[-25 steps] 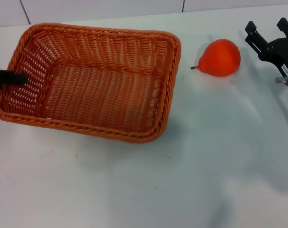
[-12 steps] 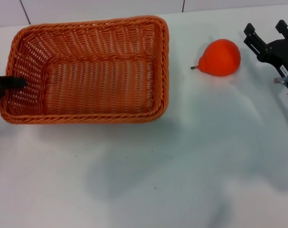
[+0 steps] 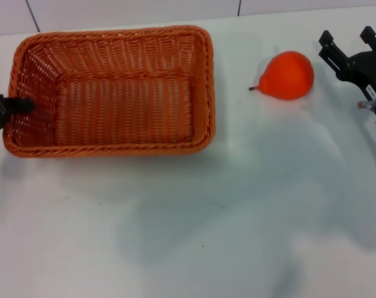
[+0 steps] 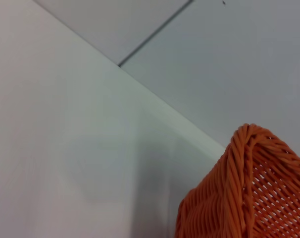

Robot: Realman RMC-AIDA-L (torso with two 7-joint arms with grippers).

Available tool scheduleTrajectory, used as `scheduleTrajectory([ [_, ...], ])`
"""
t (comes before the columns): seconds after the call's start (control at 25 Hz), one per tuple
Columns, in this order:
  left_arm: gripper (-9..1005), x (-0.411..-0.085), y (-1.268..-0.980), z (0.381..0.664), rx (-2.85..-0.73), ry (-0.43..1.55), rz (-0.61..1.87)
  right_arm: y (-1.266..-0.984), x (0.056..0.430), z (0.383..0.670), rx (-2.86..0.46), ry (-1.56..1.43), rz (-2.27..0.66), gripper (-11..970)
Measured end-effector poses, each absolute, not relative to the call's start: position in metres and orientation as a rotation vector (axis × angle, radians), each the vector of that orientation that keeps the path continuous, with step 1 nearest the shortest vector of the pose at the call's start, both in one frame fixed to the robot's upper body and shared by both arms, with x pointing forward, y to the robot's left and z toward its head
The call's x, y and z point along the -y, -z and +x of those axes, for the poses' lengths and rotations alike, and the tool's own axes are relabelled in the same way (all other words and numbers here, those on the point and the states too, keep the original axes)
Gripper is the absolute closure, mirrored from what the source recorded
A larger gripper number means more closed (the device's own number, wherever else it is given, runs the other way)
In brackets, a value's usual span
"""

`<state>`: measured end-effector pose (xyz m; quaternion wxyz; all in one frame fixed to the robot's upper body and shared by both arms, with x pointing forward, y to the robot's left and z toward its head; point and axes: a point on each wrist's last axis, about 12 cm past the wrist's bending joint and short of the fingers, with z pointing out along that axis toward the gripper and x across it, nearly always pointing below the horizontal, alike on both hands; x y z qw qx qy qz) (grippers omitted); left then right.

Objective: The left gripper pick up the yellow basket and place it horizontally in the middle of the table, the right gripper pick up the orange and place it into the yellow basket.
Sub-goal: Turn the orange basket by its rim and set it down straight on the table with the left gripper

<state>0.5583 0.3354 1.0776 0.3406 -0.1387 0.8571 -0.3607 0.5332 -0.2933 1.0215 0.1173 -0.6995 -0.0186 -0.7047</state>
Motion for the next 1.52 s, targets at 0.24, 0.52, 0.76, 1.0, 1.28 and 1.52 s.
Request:
scheduleTrajectory([
  [0.24,802,-0.334,-1.076,0.563,-2.235,0.896,-0.360,-1.022,0.294,0.534,0.055,2.064,-2.048,13],
  [0.52,797,-0.332,-1.077,0.566,-2.244,0.883,-0.338,-1.023,0.293,0.535,0.061,2.064,-2.044,12],
  [0.76,793,-0.330,-1.081,0.567,-2.252,0.874,-0.288,-1.023,0.292,0.536,0.065,2.064,-2.040,12],
  [1.0,788,-0.328,-1.085,0.568,-2.250,0.871,-0.247,-1.024,0.291,0.537,0.067,2.063,-2.038,13],
  [1.28,688,-0.327,-1.087,0.568,-2.221,0.887,-0.227,-1.024,0.291,0.537,0.066,2.063,-2.038,12],
  [1.52,570,-0.331,-1.088,0.567,-2.179,0.874,-0.221,-1.023,0.290,0.537,0.068,2.062,-2.039,13],
])
